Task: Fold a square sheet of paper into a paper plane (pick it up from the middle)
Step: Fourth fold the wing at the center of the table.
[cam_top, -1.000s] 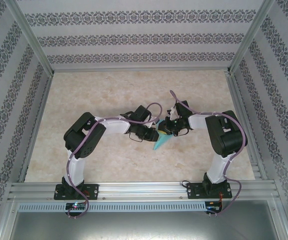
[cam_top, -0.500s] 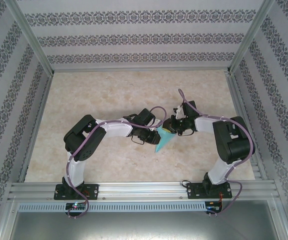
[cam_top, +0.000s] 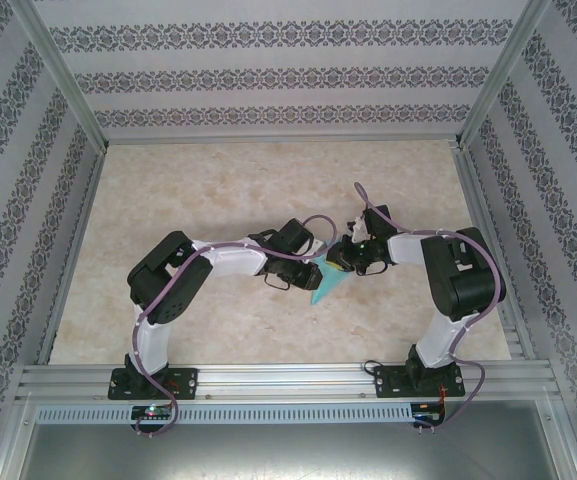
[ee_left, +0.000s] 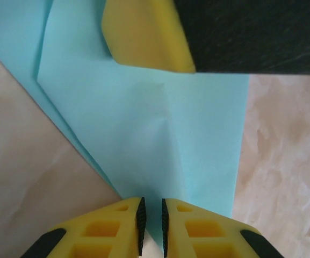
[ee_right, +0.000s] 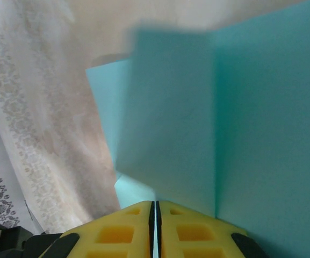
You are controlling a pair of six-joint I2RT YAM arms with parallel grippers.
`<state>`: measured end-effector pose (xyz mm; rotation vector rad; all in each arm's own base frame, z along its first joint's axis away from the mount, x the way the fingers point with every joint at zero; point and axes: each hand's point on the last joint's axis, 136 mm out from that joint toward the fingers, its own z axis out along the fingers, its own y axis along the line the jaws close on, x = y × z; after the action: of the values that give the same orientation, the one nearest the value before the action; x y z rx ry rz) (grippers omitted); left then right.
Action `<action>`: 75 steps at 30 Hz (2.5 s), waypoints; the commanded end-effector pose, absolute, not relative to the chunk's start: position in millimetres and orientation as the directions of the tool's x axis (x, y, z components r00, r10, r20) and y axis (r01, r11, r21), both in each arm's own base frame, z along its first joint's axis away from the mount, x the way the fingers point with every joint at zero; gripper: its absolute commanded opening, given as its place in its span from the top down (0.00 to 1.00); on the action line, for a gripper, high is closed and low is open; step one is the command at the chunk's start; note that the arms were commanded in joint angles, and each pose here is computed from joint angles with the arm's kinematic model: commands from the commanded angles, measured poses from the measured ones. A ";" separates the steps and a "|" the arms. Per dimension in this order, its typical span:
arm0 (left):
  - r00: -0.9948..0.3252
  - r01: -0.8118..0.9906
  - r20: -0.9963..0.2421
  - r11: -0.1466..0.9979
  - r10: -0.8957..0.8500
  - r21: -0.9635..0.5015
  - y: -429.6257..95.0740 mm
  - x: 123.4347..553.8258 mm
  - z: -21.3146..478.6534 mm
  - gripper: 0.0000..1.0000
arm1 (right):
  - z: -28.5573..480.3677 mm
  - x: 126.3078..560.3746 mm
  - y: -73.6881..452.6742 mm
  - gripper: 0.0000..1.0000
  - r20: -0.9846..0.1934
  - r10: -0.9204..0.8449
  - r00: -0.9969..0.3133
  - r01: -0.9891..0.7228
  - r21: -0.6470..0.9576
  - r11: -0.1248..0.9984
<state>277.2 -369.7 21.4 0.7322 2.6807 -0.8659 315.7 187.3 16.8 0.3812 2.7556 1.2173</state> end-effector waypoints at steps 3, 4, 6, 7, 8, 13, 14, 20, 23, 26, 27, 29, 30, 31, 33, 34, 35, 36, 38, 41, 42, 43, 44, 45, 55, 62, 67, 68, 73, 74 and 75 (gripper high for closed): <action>-0.814 0.579 -0.302 0.732 0.496 -0.358 -345.7 249.9 -13.7 0.80 | 9.4 320.1 178.0 0.87 -0.012 0.295 -0.955 0.200 0.710 0.675; -0.809 0.586 -0.307 0.732 0.501 -0.347 -343.7 249.7 -15.6 0.80 | 14.9 323.7 179.6 0.87 -0.020 0.303 -0.953 0.196 0.723 0.663; -0.804 0.593 -0.306 0.730 0.510 -0.339 -342.2 249.5 -18.5 0.80 | 21.8 328.4 180.3 0.87 -0.030 0.310 -0.950 0.192 0.728 0.658; -0.802 0.595 -0.300 0.731 0.516 -0.334 -341.2 248.9 -20.9 0.80 | 23.7 331.4 179.1 0.87 -0.037 0.317 -0.948 0.192 0.726 0.660; -0.800 0.598 -0.297 0.731 0.522 -0.329 -340.3 248.4 -23.1 0.80 | 25.5 333.5 179.4 0.87 -0.043 0.318 -0.947 0.189 0.727 0.660; -0.788 0.613 -0.292 0.732 0.541 -0.298 -333.7 247.7 -30.3 0.80 | 22.2 342.4 178.4 0.87 -0.047 0.327 -0.944 0.195 0.722 0.664; -0.786 0.616 -0.291 0.731 0.545 -0.294 -332.5 247.2 -30.7 0.80 | 21.9 344.2 177.6 0.87 -0.049 0.331 -0.942 0.196 0.719 0.666; -0.772 0.633 -0.281 0.727 0.570 -0.264 -326.8 246.6 -34.0 0.80 | 14.7 353.9 168.9 0.88 -0.058 0.330 -0.942 0.205 0.682 0.702; -0.768 0.638 -0.275 0.728 0.578 -0.251 -324.2 246.8 -35.8 0.80 | 6.3 358.7 160.9 0.88 -0.057 0.338 -0.939 0.220 0.657 0.721; -0.766 0.641 -0.269 0.727 0.583 -0.248 -322.7 245.4 -37.5 0.80 | 1.2 363.4 154.5 0.88 -0.065 0.338 -0.939 0.224 0.630 0.744; -0.765 0.642 -0.268 0.726 0.585 -0.247 -322.1 245.1 -37.6 0.81 | 0.1 365.0 151.8 0.88 -0.069 0.336 -0.939 0.225 0.615 0.756; -0.766 0.642 -0.262 0.727 0.588 -0.244 -320.3 244.2 -38.7 0.81 | 1.1 369.6 148.5 0.88 -0.079 0.340 -0.937 0.224 0.611 0.759; -0.764 0.643 -0.262 0.726 0.589 -0.244 -320.3 243.7 -38.7 0.80 | 0.3 371.5 146.2 0.88 -0.081 0.343 -0.936 0.227 0.607 0.761; -0.763 0.644 -0.262 0.725 0.590 -0.244 -320.0 243.6 -38.9 0.80 | -0.1 373.5 143.5 0.88 -0.083 0.345 -0.935 0.229 0.604 0.764; -0.763 0.645 -0.256 0.725 0.594 -0.241 -318.5 242.2 -40.5 0.80 | -0.2 379.5 138.0 0.88 -0.087 0.357 -0.930 0.234 0.607 0.759; -0.763 0.645 -0.253 0.725 0.595 -0.241 -317.7 241.6 -41.3 0.81 | -0.9 381.3 136.0 0.88 -0.087 0.362 -0.928 0.238 0.609 0.757; -0.763 0.646 -0.249 0.725 0.597 -0.241 -317.1 240.6 -42.4 0.81 | 0.3 384.7 134.7 0.88 -0.090 0.366 -0.926 0.237 0.616 0.751; -0.763 0.646 -0.246 0.724 0.598 -0.241 -317.1 240.5 -42.6 0.81 | 0.5 387.7 133.4 0.88 -0.092 0.371 -0.924 0.238 0.622 0.746; -0.764 0.645 -0.239 0.726 0.600 -0.238 -316.0 240.1 -44.7 0.81 | 0.6 391.6 131.8 0.88 -0.088 0.376 -0.922 0.243 0.625 0.742; -0.766 0.642 -0.238 0.727 0.597 -0.244 -316.5 239.3 -44.9 0.81 | 2.5 399.4 126.7 0.88 -0.095 0.384 -0.918 0.246 0.624 0.742; -0.767 0.641 -0.241 0.727 0.595 -0.245 -317.5 240.1 -43.5 0.81 | 2.8 402.0 124.4 0.88 -0.095 0.389 -0.916 0.249 0.624 0.740; -0.767 0.641 -0.241 0.727 0.595 -0.246 -317.8 240.2 -43.1 0.80 | 4.1 404.6 122.3 0.88 -0.099 0.394 -0.914 0.251 0.626 0.739; -0.768 0.640 -0.241 0.726 0.593 -0.252 -319.0 240.1 -42.4 0.81 | 5.5 406.4 121.4 0.88 -0.101 0.396 -0.913 0.250 0.629 0.736; -0.769 0.638 -0.242 0.725 0.591 -0.259 -320.2 239.7 -41.8 0.81 | 7.6 408.1 120.6 0.88 -0.104 0.395 -0.913 0.247 0.631 0.736; -0.785 0.620 -0.238 0.727 0.572 -0.295 -326.7 240.0 -43.6 0.80 | 54.9 384.4 128.6 0.87 -0.156 0.362 -0.919 0.168 0.677 0.717; -0.786 0.618 -0.246 0.724 0.567 -0.307 -330.2 242.4 -40.5 0.81 | 66.2 329.5 168.8 0.87 -0.080 0.322 -0.943 0.147 0.767 0.624; -0.799 0.601 -0.253 0.724 0.545 -0.339 -332.0 244.1 -39.1 0.80 | 54.8 290.3 190.6 0.88 -0.020 0.290 -0.957 0.172 0.766 0.620; -0.801 0.598 -0.252 0.725 0.543 -0.342 -331.8 244.3 -39.5 0.81 | 50.8 285.9 191.9 0.88 -0.012 0.288 -0.958 0.178 0.760 0.625; -0.799 0.601 -0.255 0.715 0.544 -0.358 -334.2 243.4 -38.4 0.81 | 37.3 283.9 201.3 0.88 0.014 0.295 -0.955 0.196 0.777 0.599; -0.798 0.602 -0.255 0.713 0.545 -0.360 -335.1 243.1 -37.6 0.80 | 36.5 286.3 204.4 0.88 0.014 0.294 -0.956 0.194 0.782 0.593; -0.798 0.602 -0.257 0.713 0.545 -0.359 -334.9 243.7 -37.2 0.80 | 35.6 288.0 206.8 0.88 0.017 0.292 -0.956 0.194 0.784 0.589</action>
<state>276.1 -368.6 18.0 0.9209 2.5534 -0.7603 277.1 194.5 30.9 0.4315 2.7507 1.2475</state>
